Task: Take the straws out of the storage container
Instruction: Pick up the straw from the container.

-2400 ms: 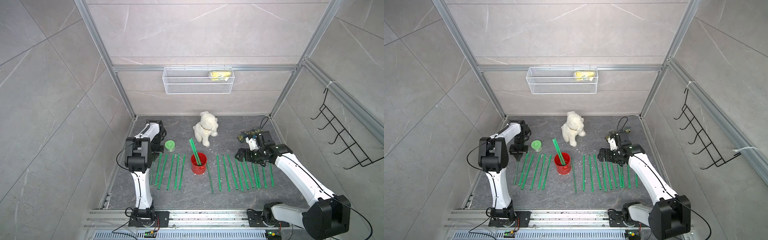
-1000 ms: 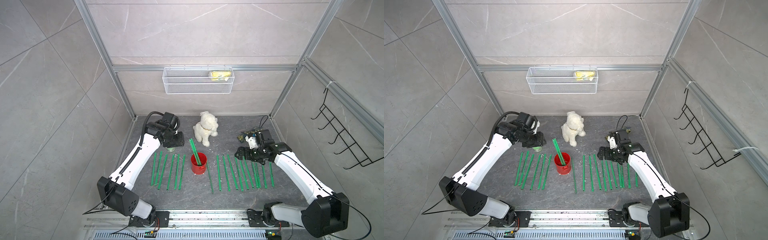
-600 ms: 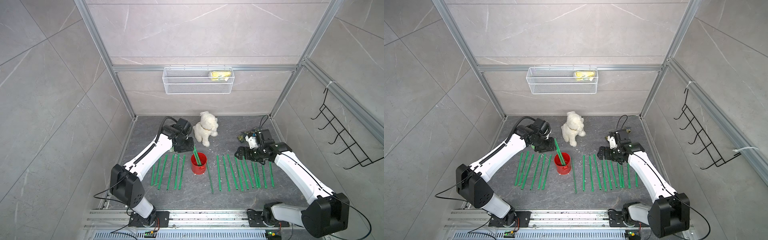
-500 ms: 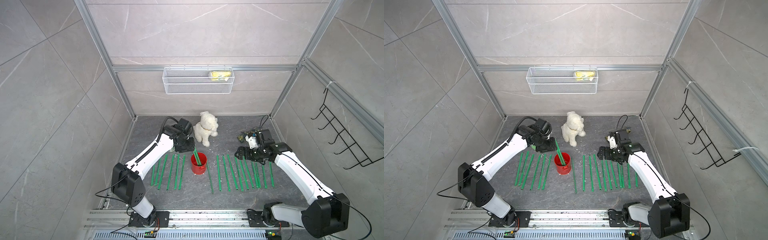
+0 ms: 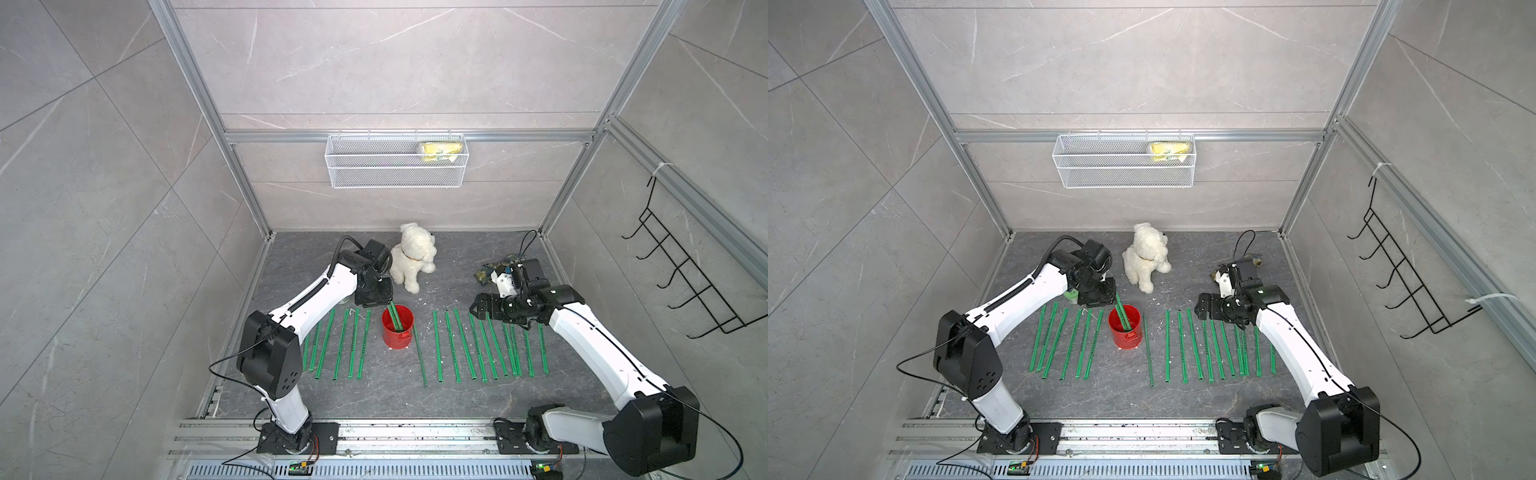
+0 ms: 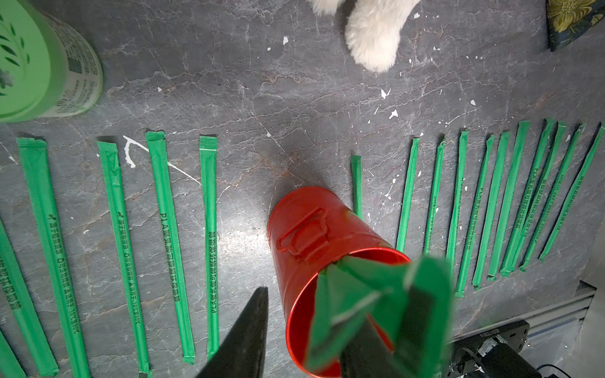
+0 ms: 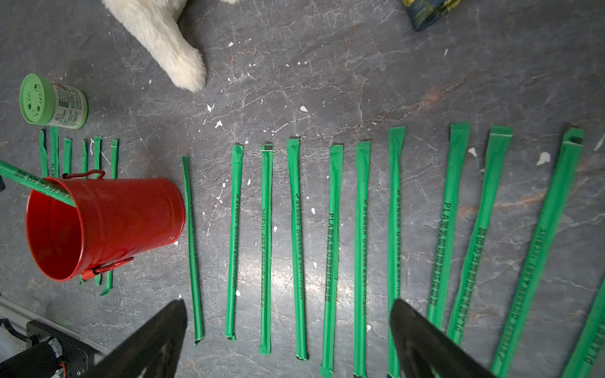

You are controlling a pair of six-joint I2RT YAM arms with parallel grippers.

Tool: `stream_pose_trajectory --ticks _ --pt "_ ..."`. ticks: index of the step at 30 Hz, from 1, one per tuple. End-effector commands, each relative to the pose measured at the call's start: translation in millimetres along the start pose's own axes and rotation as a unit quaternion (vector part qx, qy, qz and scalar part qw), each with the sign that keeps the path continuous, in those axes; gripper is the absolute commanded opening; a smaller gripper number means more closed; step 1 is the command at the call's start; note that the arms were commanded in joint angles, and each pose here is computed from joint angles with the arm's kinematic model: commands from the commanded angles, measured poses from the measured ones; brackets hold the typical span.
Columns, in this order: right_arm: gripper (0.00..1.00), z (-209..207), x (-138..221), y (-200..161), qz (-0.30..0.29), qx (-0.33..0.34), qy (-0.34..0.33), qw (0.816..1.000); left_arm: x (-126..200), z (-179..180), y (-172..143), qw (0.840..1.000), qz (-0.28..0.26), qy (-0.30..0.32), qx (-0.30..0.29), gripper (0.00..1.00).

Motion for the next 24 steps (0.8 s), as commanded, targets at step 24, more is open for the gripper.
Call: stream_pose_trajectory --ticks 24 --pt "1.0 -6.2 1.6 -6.0 0.003 0.008 -0.016 1.0 -2.7 -14.4 18.8 1.0 -0.008 -0.006 -0.021 0.12"
Point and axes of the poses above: each gripper's point midway between its finger pads, its own x axis back along the fingers, its own z axis along the line the jaws close on, y = z × x, the point moved 1 cm from there along x, back along the fingers, and after that the axes turned 15 degrees about -x, right-handed, at the moved point
